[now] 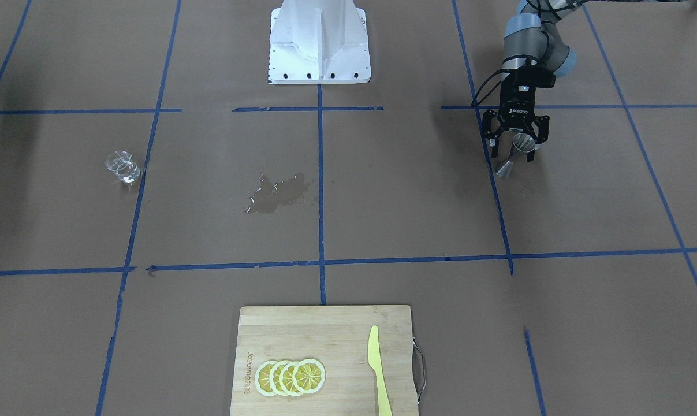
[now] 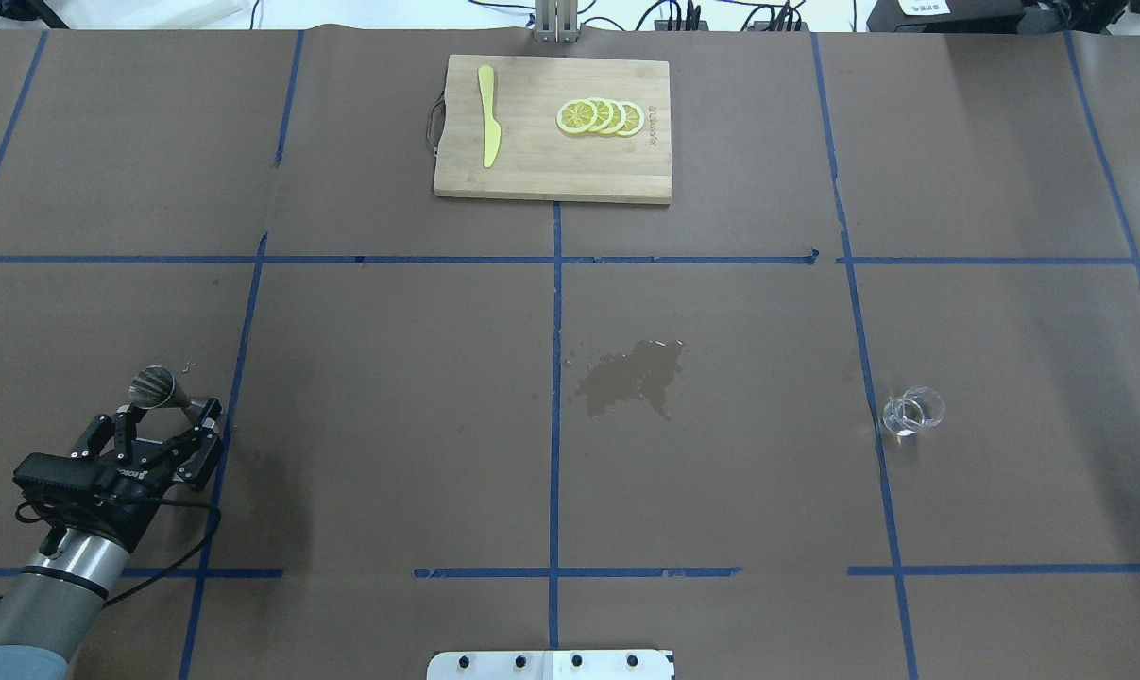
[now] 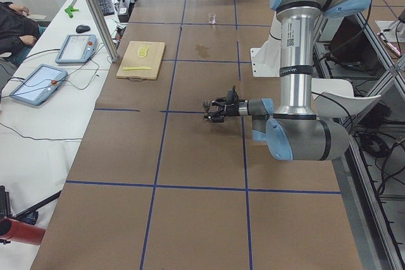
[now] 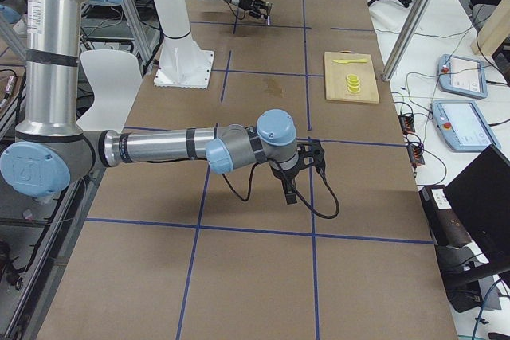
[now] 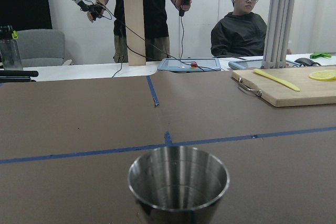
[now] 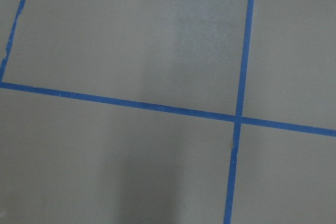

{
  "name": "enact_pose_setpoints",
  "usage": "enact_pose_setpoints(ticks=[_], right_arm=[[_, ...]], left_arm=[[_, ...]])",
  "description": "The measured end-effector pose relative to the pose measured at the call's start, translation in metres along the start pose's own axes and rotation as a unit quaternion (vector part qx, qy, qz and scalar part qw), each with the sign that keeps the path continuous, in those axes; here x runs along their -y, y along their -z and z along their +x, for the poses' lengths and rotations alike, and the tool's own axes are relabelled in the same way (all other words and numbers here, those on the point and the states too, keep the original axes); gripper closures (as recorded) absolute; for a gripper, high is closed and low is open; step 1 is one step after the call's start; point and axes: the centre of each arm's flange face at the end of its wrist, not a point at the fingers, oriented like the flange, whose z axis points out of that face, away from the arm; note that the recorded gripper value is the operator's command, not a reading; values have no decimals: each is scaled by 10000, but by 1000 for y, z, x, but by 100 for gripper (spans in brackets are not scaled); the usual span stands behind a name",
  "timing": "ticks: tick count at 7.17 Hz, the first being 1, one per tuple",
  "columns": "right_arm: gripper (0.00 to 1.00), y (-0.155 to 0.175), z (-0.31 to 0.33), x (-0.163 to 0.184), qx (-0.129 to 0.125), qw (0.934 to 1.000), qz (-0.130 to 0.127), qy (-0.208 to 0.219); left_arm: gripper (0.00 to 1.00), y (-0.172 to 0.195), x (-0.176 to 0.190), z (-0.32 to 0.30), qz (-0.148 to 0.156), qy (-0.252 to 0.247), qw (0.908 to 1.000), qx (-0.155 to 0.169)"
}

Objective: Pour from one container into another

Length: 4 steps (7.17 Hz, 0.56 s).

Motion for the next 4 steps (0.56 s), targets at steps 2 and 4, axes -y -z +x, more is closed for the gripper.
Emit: enact_pose_setpoints(ticks=[2, 4], right_arm=[[0, 0, 0, 0, 1, 10000, 6, 6], [0, 0, -1, 0, 1, 10000, 6, 7]], left_arm=[[44, 0, -1, -1, -7, -16, 10000, 1], [40, 0, 0, 0, -12, -11, 10000, -5]])
